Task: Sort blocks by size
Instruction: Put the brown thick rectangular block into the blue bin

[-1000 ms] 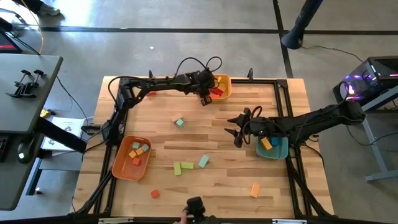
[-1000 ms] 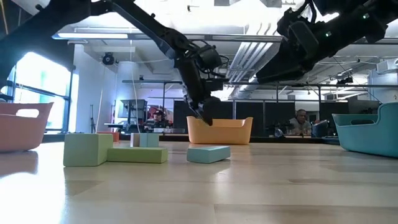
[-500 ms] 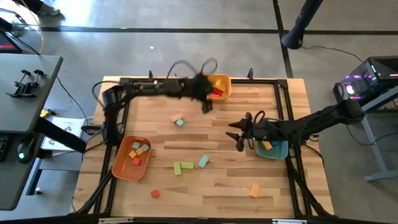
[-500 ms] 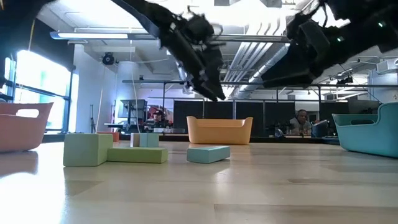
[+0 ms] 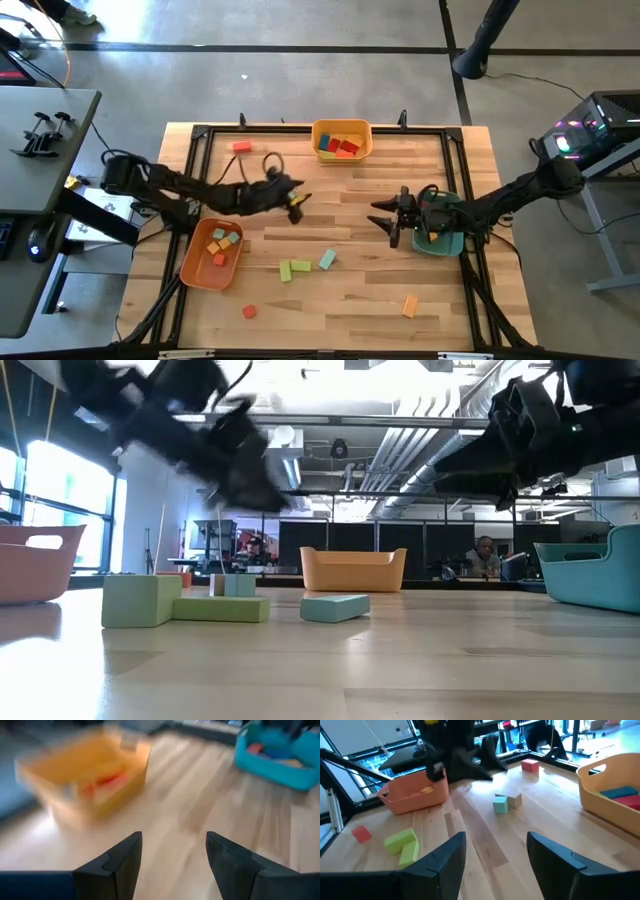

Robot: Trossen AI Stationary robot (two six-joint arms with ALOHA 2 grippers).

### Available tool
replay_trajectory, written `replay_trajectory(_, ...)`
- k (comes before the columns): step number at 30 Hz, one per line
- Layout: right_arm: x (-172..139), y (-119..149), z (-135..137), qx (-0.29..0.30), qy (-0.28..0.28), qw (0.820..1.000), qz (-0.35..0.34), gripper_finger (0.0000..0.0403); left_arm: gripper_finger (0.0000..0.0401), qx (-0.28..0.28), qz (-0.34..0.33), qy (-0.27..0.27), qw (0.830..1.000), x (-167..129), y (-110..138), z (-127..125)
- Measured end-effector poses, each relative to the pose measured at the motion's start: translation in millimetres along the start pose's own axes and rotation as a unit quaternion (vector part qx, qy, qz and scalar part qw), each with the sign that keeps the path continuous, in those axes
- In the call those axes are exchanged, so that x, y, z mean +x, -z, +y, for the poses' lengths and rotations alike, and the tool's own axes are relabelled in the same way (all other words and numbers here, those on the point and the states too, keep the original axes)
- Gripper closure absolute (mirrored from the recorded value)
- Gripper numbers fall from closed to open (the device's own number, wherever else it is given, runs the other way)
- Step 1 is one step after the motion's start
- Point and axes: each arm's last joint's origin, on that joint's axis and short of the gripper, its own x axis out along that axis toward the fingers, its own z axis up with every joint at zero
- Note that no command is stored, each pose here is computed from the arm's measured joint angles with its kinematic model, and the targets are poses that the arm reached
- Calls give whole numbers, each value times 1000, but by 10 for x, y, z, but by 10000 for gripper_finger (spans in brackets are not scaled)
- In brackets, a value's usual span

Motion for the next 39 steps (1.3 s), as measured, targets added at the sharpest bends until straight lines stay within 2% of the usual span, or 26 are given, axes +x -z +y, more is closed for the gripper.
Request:
replay_trajectory(4, 3, -30, 1, -10, -2, 1000, -14, 197, 197, -83, 30, 17, 996, -93, 351, 121)
replay_trajectory(8, 5, -75, 5, -17, -4, 999, -35, 197, 197, -69, 60, -6, 996, -138, 538, 188)
replay_trajectory(13, 2, -104, 12, -30, -6, 998, -49, 197, 197, -21, 42, -66, 997, -143, 529, 223)
replay_trajectory(16, 5, -109, 5, -30, -4, 998, -51, 197, 197, -78, 11, -108, 991, -132, 399, 320)
replay_trajectory(18, 12, -109, -12, -30, 1, 998, -49, 197, 197, -93, -10, -99, 991, -132, 256, 372)
replay_trajectory(22, 29, -122, -53, -28, 12, 998, -51, 197, 197, -51, -8, -74, 996, -177, 123, 469)
replay_trajectory(24, 37, -128, -74, -27, 18, 998, -52, 197, 197, -46, 12, -79, 996, -209, 126, 527)
replay_trajectory(28, 49, -132, -107, -29, 27, 998, -51, 197, 197, -92, 81, -91, 988, -257, 224, 647)
replay_trajectory(30, 58, -136, -134, -31, 34, 998, -51, 197, 197, -85, 110, -91, 986, -269, 261, 690)
replay_trajectory(32, 68, -146, -164, -29, 42, 997, -53, 197, 195, -63, 142, -82, 984, -273, 310, 719)
replay_trajectory(39, 87, -151, -207, -14, 30, 998, -46, 197, 168, -69, 183, -33, 980, -277, 358, 721)
